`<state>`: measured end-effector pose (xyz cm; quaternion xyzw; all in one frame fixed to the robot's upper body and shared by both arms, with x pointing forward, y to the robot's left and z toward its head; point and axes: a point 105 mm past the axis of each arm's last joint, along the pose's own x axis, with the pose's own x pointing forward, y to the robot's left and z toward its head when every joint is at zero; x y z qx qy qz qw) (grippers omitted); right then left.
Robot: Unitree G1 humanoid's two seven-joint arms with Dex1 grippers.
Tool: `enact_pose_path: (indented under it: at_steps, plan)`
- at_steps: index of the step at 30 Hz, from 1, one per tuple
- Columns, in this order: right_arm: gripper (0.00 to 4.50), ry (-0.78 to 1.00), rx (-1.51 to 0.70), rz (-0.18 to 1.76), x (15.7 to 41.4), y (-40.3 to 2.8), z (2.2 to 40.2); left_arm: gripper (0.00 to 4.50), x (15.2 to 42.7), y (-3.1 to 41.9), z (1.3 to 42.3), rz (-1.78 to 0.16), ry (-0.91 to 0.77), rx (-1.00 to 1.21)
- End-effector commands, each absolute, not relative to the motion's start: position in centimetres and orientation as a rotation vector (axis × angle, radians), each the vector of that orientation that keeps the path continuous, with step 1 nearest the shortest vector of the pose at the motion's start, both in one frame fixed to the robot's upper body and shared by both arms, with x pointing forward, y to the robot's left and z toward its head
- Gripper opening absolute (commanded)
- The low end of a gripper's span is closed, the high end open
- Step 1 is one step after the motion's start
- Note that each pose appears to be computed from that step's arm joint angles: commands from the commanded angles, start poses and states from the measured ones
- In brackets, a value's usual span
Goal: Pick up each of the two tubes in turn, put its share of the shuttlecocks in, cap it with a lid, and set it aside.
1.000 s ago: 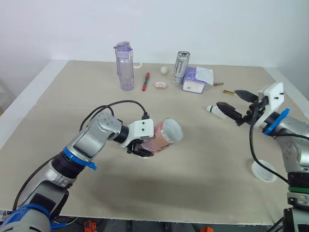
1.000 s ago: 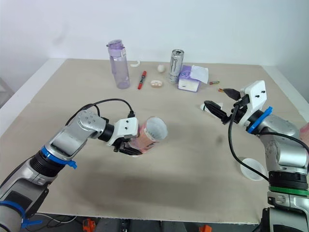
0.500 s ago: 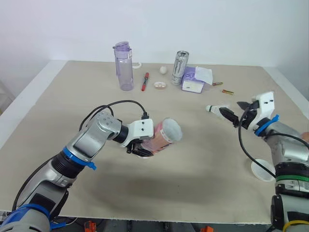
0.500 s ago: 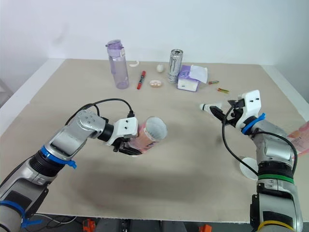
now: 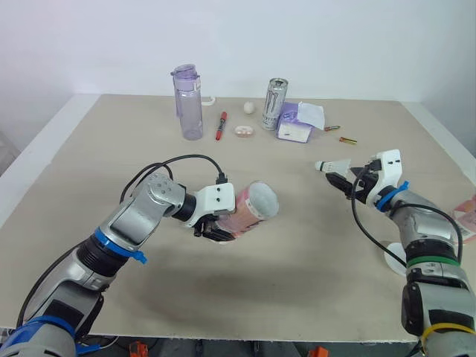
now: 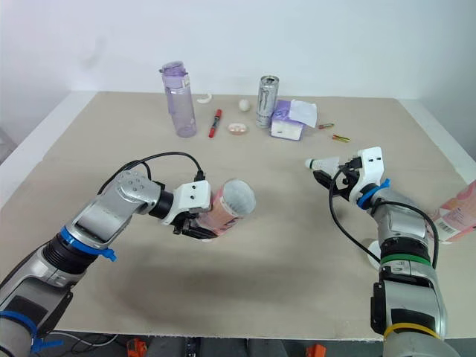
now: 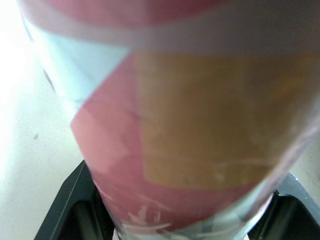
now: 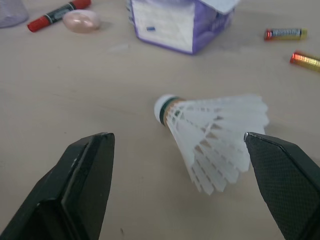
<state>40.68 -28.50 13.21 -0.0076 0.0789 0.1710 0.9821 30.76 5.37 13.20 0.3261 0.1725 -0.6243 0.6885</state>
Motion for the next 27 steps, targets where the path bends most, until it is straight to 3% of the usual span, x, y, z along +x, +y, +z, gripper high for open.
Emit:
enact_pose_path:
  at_steps: [1,13,15,20,21,23,24,25,27]
  plan:
    - [4.44,0.121,-0.025,0.333,41.6,-28.4,14.4,2.75,30.8,6.1,11.5,-1.361,0.462,0.733]
    - [4.44,0.12,-0.005,0.34,43.2,-26.4,14.0,2.75,30.6,6.3,11.3,-1.346,0.465,0.731]
    - [4.21,0.119,-0.01,0.313,43.4,-26.7,14.1,2.75,30.6,6.4,11.3,-1.343,0.467,0.728]
    - [2.38,0.113,-0.01,0.295,43.5,-26.9,14.2,2.75,30.6,6.5,11.3,-1.338,0.467,0.724]
    - [2.24,0.108,-0.008,0.291,43.5,-26.9,14.3,2.75,30.6,6.5,11.3,-1.337,0.467,0.724]
    - [1.32,0.104,-0.005,0.288,43.6,-27.0,14.4,2.75,30.7,6.6,11.3,-1.337,0.467,0.723]
    - [1.32,0.102,-0.003,0.287,43.6,-27.0,14.4,2.75,30.7,6.6,11.4,-1.337,0.467,0.723]
    - [0.54,0.1,-0.004,0.286,43.6,-27.0,14.4,2.75,30.7,6.6,11.4,-1.337,0.467,0.724]
    - [0.09,0.097,-0.004,0.284,43.5,-27.2,14.5,2.75,30.7,6.6,11.4,-1.337,0.465,0.724]
